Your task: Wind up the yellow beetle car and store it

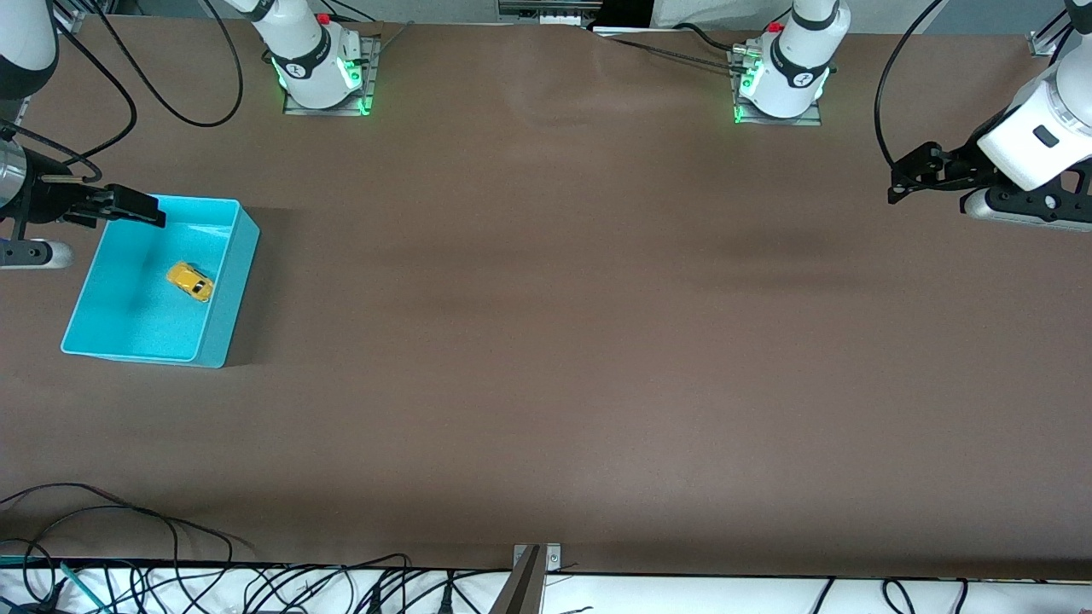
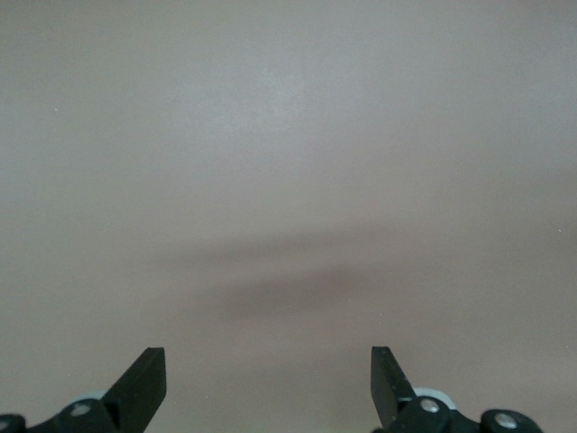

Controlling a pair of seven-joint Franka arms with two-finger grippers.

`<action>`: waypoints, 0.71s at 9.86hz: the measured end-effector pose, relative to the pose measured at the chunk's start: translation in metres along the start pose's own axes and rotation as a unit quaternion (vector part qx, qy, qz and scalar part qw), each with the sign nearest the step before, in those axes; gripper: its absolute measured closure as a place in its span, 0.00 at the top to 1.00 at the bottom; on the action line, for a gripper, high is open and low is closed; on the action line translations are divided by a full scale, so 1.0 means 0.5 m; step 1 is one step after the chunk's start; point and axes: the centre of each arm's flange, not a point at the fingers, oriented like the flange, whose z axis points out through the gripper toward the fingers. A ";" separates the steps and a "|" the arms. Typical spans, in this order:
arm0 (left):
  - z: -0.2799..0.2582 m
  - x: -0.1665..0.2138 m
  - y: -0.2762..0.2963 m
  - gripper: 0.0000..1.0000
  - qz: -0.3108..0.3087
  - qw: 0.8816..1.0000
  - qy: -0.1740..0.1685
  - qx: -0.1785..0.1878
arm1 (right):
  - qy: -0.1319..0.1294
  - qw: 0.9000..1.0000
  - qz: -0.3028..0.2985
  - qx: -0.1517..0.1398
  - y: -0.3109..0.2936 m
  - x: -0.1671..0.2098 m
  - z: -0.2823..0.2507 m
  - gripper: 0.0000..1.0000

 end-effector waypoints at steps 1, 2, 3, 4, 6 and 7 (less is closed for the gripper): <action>0.000 0.000 0.000 1.00 0.000 1.000 0.000 0.000 | 0.000 1.000 0.000 0.000 0.000 0.000 0.000 1.00; 0.000 0.000 0.000 1.00 0.000 1.000 0.000 0.000 | -0.001 1.000 0.000 0.000 0.000 0.000 0.000 1.00; 0.000 0.000 0.000 1.00 0.000 1.000 0.000 0.000 | -0.001 1.000 0.000 0.000 0.000 0.000 0.000 1.00; 0.000 0.000 0.000 1.00 0.000 1.000 0.000 0.000 | -0.001 1.000 0.000 0.000 0.000 0.000 0.000 1.00; 0.000 0.000 0.001 1.00 0.000 1.000 0.000 0.000 | -0.002 1.000 0.000 0.000 0.000 -0.001 0.001 1.00; 0.000 0.000 0.001 1.00 0.000 1.000 0.000 0.000 | -0.004 1.000 0.000 0.000 0.000 -0.002 0.001 1.00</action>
